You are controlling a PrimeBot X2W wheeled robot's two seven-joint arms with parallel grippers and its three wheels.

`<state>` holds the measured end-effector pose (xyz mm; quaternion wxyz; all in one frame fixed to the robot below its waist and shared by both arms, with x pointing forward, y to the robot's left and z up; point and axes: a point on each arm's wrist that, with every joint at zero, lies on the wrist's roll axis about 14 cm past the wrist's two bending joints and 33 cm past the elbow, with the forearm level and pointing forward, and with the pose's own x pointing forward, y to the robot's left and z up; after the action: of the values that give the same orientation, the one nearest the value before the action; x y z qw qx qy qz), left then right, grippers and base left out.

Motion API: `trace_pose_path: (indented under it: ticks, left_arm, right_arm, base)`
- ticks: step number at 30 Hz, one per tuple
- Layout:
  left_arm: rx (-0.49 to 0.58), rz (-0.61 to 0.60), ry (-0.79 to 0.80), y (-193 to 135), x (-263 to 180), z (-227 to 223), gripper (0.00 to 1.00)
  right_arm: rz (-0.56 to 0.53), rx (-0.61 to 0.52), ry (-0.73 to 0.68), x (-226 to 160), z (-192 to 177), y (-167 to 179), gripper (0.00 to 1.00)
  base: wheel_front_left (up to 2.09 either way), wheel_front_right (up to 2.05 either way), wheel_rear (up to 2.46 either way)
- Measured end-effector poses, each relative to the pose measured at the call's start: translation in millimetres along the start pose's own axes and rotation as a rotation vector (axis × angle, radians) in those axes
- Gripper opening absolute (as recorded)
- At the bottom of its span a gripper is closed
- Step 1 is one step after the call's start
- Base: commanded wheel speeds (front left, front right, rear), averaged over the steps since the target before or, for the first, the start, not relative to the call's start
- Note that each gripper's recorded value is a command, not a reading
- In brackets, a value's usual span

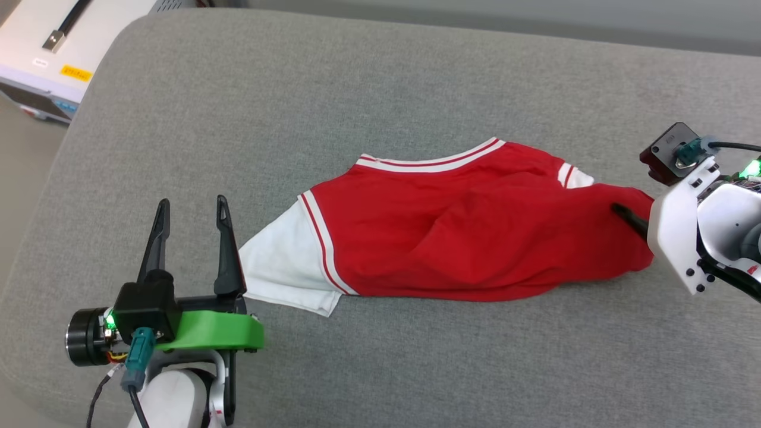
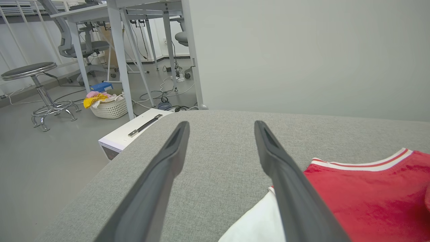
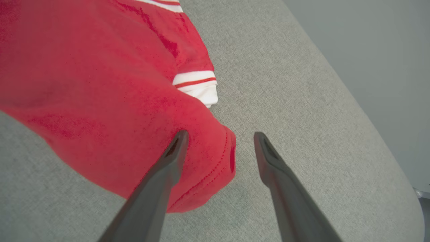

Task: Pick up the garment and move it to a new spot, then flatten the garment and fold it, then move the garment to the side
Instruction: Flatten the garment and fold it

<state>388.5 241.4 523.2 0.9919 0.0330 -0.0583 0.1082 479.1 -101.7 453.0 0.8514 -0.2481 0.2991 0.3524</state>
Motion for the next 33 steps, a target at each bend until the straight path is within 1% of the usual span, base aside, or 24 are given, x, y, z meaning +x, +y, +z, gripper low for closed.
trace_pose_path:
  ticks: [3,9,12,15,16,17,18,23,24,25,26,27,30,33]
  left_arm:
    - [-0.003,0.002,0.012,-3,1,-5,1.00]
    - [-0.009,0.005,0.050,-8,4,-21,1.00]
    - [-0.008,0.005,0.064,-9,6,-27,1.00]
    - [0.000,0.009,0.077,-7,7,-32,1.00]
    - [0.002,0.010,0.080,-6,6,-33,1.00]
    - [0.005,0.009,0.081,-6,6,-34,1.00]
    - [0.007,0.009,0.081,-6,6,-34,1.00]
    - [0.012,-0.004,0.067,-8,6,-29,1.00]
    - [0.006,-0.018,0.052,-11,4,-24,1.00]
    - [0.006,-0.019,0.049,-11,4,-22,1.00]
    - [0.001,-0.030,0.040,-14,-1,-18,1.00]
    - [-0.003,-0.031,0.039,-14,-3,-17,1.00]
    - [-0.012,-0.039,0.037,-17,-10,-15,1.00]
    - [-0.021,-0.056,0.033,-21,-15,-12,1.00]
  right_arm:
    - [0.050,0.007,0.098,14,-19,7,1.00]
    - [0.146,0.012,0.246,45,-63,28,1.00]
    - [0.174,0.018,0.278,56,-75,32,1.00]
    - [0.197,0.033,0.263,64,-74,35,1.00]
    - [0.198,0.035,0.254,66,-73,35,0.91]
    - [0.198,0.034,0.243,66,-72,35,0.42]
    - [0.196,0.035,0.228,67,-71,35,0.00]
    - [0.173,0.039,0.118,61,-53,32,0.00]
    - [0.130,0.060,0.015,49,-32,20,0.00]
    - [0.111,0.063,-0.013,44,-26,14,0.00]
    - [0.046,0.063,-0.111,20,-4,-7,0.00]
    - [0.026,0.064,-0.137,10,1,-13,0.00]
    - [-0.009,0.070,-0.179,-14,3,-16,0.00]
    - [-0.021,0.104,-0.181,-33,-12,-7,0.00]
  base:
    - [0.00,0.00,0.00]
    - [0.00,0.00,0.00]
    - [0.00,0.00,0.00]
    - [0.00,0.00,0.00]
    - [0.00,0.00,0.00]
    - [0.00,0.00,0.00]
    - [0.00,0.00,0.00]
    - [0.00,0.00,0.00]
    - [0.00,0.00,0.00]
    - [0.00,0.00,0.00]
    - [0.00,0.00,0.00]
    - [0.00,0.00,0.00]
    - [0.00,0.00,0.00]
    - [0.00,0.00,0.00]
